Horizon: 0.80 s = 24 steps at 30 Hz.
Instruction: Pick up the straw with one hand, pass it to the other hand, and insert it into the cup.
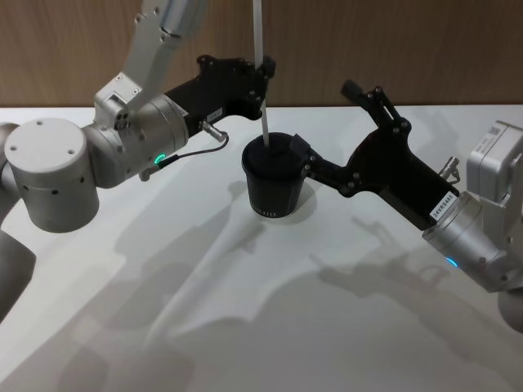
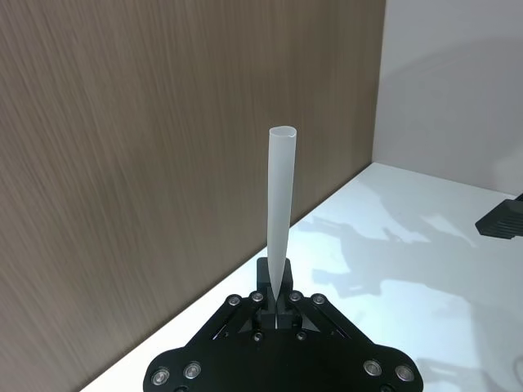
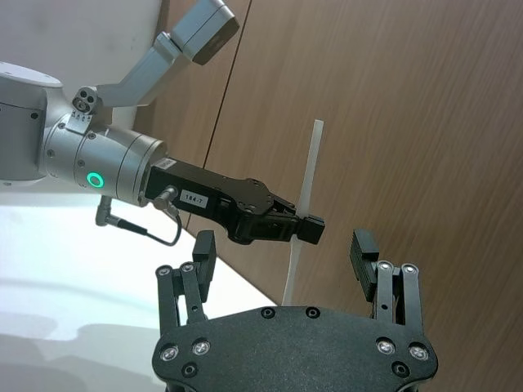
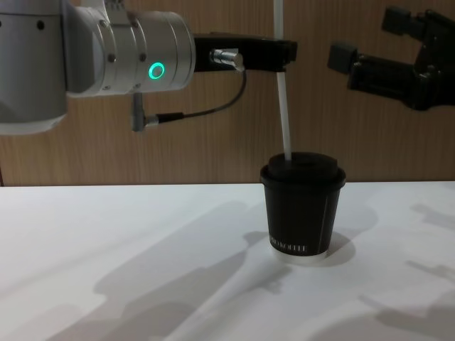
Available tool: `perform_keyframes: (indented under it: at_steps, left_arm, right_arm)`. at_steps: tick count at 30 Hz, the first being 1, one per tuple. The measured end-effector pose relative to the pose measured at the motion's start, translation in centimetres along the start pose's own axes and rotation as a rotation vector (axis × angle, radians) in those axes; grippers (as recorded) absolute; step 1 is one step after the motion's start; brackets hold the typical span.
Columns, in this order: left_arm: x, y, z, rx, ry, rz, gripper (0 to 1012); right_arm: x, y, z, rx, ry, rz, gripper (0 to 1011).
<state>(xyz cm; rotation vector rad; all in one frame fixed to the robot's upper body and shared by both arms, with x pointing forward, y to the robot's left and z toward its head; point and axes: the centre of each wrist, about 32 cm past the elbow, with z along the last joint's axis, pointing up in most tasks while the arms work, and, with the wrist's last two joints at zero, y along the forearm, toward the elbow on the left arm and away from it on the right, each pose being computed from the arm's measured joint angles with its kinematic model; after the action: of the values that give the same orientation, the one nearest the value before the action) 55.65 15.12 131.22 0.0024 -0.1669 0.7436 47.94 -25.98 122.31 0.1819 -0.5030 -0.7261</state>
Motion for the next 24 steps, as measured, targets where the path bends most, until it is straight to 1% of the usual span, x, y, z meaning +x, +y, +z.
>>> perform_keyframes:
  at_steps: [5,6,7,11,13,17,18,19,21,24]
  left_arm:
    - [0.04,-0.26,-0.16,0.001,0.004,0.001,16]
    - [0.06,-0.32,-0.21,0.002,0.005,0.001,53]
    - [0.06,-0.34,-0.22,0.001,0.006,0.001,53]
    - [0.11,-0.43,-0.29,0.002,0.007,0.002,173]
    - [0.11,-0.48,-0.34,0.002,0.008,0.002,252]
    - [0.13,-0.54,-0.37,0.002,0.009,0.002,349]
    - [0.14,-0.55,-0.38,0.002,0.009,0.003,389]
    - [0.14,-0.57,-0.39,0.002,0.010,0.003,452]
    - [0.13,-0.59,-0.40,0.002,0.010,0.002,491]
    - [0.14,-0.62,-0.43,0.002,0.011,0.003,595]
  right_arm:
    - [0.00,0.00,0.00,0.000,0.000,0.000,1001]
    - [0.00,0.00,0.00,0.000,0.000,0.000,1001]
    - [0.00,0.00,0.00,0.000,0.000,0.000,1001]
    - [0.00,0.00,0.00,0.000,0.000,0.000,1001]
    - [0.00,0.00,0.00,0.000,0.000,0.000,1001]
    - [0.00,0.00,0.00,0.000,0.000,0.000,1001]
    - [0.00,0.00,0.00,0.000,0.000,0.000,1001]
    - [0.00,0.00,0.00,0.000,0.000,0.000,1001]
    - [0.00,0.00,0.00,0.000,0.000,0.000,1001]
    - [0.00,0.00,0.00,0.000,0.000,0.000,1001]
